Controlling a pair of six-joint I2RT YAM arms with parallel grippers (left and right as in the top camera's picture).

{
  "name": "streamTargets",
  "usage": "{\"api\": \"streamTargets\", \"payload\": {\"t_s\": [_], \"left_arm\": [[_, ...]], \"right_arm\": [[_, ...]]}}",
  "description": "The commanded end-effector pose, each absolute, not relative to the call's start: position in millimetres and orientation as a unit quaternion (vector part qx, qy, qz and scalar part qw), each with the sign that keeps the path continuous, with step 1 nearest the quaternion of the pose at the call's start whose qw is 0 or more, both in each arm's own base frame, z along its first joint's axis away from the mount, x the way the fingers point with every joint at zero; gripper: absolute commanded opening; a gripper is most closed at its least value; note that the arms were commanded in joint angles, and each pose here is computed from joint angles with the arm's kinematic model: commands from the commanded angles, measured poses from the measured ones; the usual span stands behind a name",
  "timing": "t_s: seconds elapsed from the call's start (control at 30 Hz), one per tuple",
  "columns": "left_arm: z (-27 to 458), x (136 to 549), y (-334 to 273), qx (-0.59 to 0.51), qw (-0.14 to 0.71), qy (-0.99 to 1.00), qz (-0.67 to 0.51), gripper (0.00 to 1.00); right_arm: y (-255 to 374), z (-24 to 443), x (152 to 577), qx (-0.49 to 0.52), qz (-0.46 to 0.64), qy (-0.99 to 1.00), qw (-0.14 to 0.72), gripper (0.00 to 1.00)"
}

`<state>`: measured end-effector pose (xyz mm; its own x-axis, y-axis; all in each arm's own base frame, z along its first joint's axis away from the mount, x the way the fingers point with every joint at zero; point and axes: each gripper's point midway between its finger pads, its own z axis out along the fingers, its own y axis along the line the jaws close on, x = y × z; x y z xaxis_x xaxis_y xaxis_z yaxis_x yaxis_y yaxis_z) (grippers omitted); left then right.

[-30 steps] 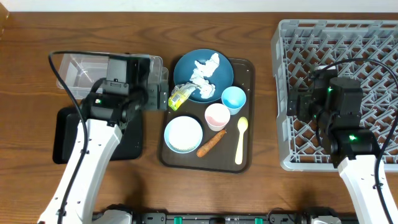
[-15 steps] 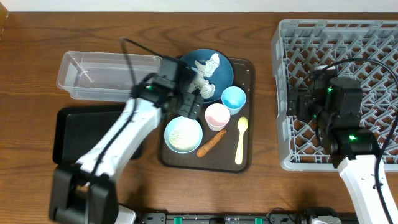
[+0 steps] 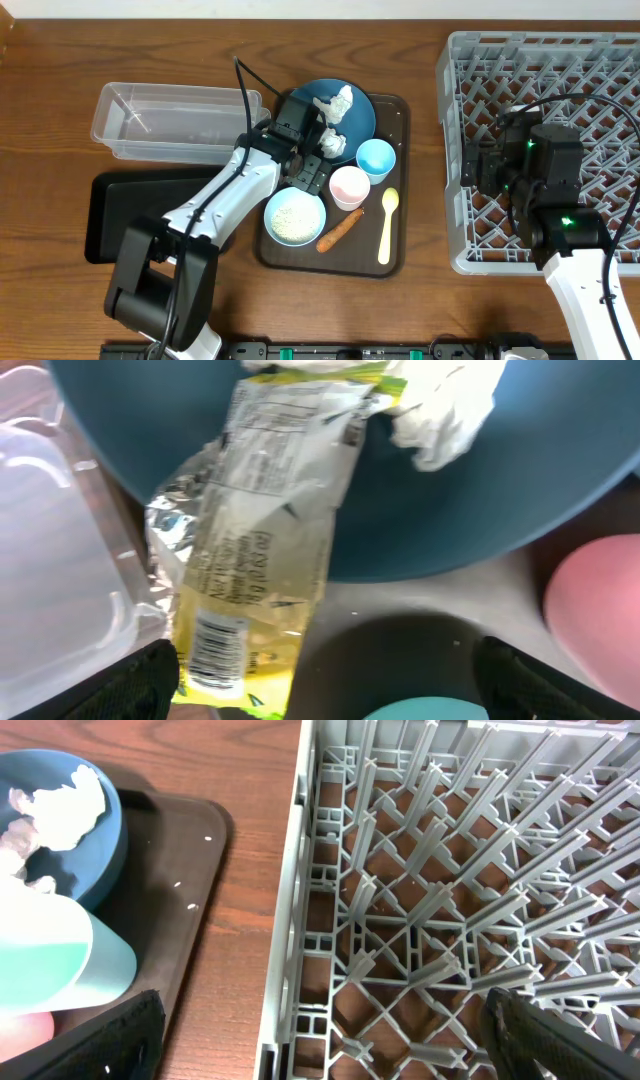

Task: Sort waste into correct bins and load items into the dishwasher rack
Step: 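Reach the left gripper to the snack wrapper on the blue plate and grasp it, then carry the wrapper with the left gripper and drop it into the clear bin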

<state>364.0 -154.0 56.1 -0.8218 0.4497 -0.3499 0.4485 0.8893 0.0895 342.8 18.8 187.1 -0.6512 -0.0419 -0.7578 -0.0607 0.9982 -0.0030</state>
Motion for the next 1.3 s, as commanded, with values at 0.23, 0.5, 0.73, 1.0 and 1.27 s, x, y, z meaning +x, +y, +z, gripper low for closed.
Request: {"api": "streamTargets", "payload": {"t_s": [0.23,0.5,0.73,1.0,1.27], "left_arm": [[58,380,-141,0.227,0.202,0.951,0.049,0.95],[48,383,-143,0.228,0.197,0.952,0.051,0.84],[49,384,-143,0.228,0.201,0.951,0.050,0.41],[53,385,-142,0.227,0.206,0.951,0.053,0.12],[123,394,-144,0.211,0.291,0.932,0.036,0.08]], "right_arm": [[22,196,346,-0.025,0.017,0.904,0.426,0.99],[22,196,346,-0.025,0.017,0.904,0.426,0.99],[22,196,346,-0.025,0.017,0.904,0.426,0.99],[22,196,346,-0.025,0.017,0.904,0.426,0.99],[20,196,346,-0.023,0.014,0.904,0.426,0.99]]}}
